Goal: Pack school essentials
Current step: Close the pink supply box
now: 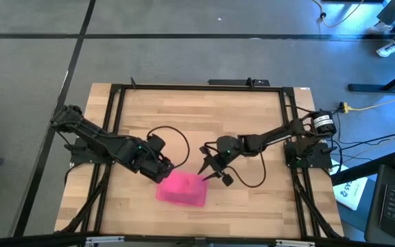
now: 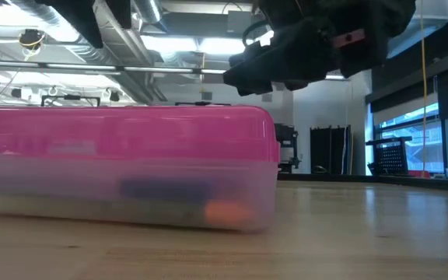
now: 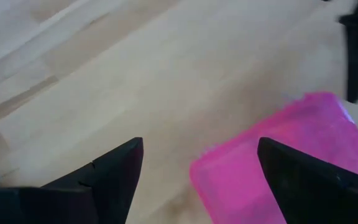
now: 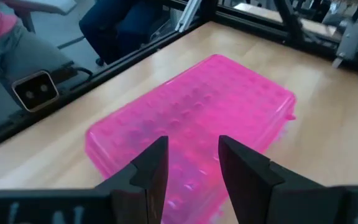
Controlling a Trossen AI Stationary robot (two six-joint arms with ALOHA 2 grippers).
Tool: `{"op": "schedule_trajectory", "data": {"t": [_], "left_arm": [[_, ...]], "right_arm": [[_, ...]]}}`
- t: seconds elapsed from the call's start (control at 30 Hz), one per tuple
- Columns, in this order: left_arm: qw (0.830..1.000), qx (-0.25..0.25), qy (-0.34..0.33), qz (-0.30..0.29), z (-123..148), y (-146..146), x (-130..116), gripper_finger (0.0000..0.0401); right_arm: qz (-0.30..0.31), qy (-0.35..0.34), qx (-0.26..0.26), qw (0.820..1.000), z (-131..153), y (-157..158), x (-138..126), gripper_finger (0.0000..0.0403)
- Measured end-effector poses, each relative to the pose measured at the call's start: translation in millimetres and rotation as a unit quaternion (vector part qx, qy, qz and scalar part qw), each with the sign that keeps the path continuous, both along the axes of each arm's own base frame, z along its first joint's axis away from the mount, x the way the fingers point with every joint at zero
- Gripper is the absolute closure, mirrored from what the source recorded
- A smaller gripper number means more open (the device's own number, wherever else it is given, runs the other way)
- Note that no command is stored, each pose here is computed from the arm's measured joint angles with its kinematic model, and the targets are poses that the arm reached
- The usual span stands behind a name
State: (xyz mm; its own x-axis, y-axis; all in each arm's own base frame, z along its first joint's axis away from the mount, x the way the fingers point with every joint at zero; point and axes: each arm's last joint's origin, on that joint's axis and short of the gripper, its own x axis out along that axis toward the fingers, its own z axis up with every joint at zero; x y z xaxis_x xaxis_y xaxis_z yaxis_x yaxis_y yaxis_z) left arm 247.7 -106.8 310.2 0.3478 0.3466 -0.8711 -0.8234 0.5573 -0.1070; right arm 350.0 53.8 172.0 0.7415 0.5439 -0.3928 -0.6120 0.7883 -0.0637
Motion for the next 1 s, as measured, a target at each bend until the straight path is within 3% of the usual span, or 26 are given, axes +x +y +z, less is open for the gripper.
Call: {"op": "schedule_trajectory", "data": {"t": [0.3, 0.67, 1.0], "left_arm": [[0.994, -0.024, -0.06, -0.093, -26, -36, 2, 0.009], [0.986, -0.041, -0.08, -0.138, -65, -59, -11, 0.009], [0.956, -0.066, -0.163, -0.235, -102, -72, -9, 0.0092]], "right_arm": [[-0.038, 0.024, 0.014, 0.999, 1, 20, -3, 0.0259], [-0.14, 0.047, 0.003, 0.989, 21, 27, -16, 0.0259], [-0.156, 0.063, 0.022, 0.986, 24, 26, -19, 0.0259]]}}
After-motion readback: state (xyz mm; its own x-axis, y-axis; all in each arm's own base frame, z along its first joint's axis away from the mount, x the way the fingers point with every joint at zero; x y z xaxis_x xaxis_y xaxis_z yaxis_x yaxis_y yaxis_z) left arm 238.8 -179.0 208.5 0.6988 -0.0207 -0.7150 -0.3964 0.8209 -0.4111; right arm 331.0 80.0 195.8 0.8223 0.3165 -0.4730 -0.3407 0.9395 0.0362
